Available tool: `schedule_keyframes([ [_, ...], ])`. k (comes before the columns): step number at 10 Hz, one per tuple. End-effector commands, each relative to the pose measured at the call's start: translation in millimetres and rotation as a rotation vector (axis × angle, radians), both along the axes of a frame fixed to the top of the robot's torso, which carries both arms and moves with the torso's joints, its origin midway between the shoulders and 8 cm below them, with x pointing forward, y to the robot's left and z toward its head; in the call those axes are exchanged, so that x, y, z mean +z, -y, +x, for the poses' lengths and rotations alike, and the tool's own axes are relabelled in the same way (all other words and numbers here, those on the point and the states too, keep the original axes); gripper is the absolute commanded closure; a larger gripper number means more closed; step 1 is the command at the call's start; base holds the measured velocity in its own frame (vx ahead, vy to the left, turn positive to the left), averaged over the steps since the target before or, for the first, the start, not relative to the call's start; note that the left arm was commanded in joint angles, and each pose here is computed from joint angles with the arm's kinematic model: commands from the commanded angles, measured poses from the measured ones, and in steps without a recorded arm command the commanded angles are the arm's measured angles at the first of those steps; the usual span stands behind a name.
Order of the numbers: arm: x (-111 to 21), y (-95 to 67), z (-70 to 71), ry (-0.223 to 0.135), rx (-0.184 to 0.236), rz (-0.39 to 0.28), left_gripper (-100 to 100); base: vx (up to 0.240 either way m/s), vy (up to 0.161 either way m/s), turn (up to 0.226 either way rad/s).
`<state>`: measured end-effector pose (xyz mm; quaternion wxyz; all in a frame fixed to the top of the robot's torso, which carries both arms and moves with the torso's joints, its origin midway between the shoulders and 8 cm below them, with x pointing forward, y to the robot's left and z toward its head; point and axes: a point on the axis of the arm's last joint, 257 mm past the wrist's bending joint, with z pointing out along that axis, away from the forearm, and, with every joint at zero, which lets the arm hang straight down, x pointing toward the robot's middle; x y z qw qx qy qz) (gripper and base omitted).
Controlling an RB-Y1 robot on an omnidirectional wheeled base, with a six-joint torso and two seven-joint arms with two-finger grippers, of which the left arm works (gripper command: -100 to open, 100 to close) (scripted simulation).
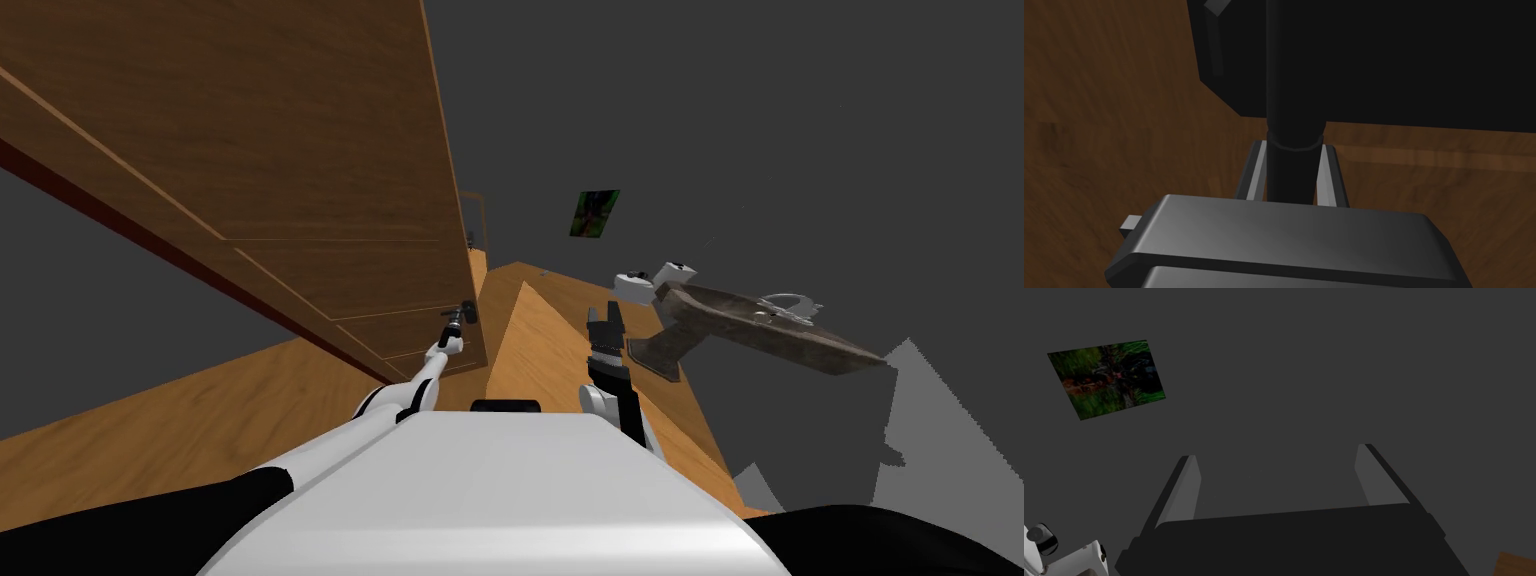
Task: Push the door open
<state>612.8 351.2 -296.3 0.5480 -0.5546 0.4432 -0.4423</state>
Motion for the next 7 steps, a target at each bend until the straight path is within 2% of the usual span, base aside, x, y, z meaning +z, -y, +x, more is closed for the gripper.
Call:
schedule_keyframes([
  [1, 3.6, -11.1, 1.0, 0.007, 0.016, 0.007, 100, 0.136, -0.105, 0.124],
  [6, 3.7, -17.7, 0.1, 0.007, 0.031, 0.007, 100, 0.170, -0.099, 0.118],
  [7, -0.7, -16.4, -1.9, -0.001, 0.030, 0.005, 100, 0.080, -0.041, 0.050],
])
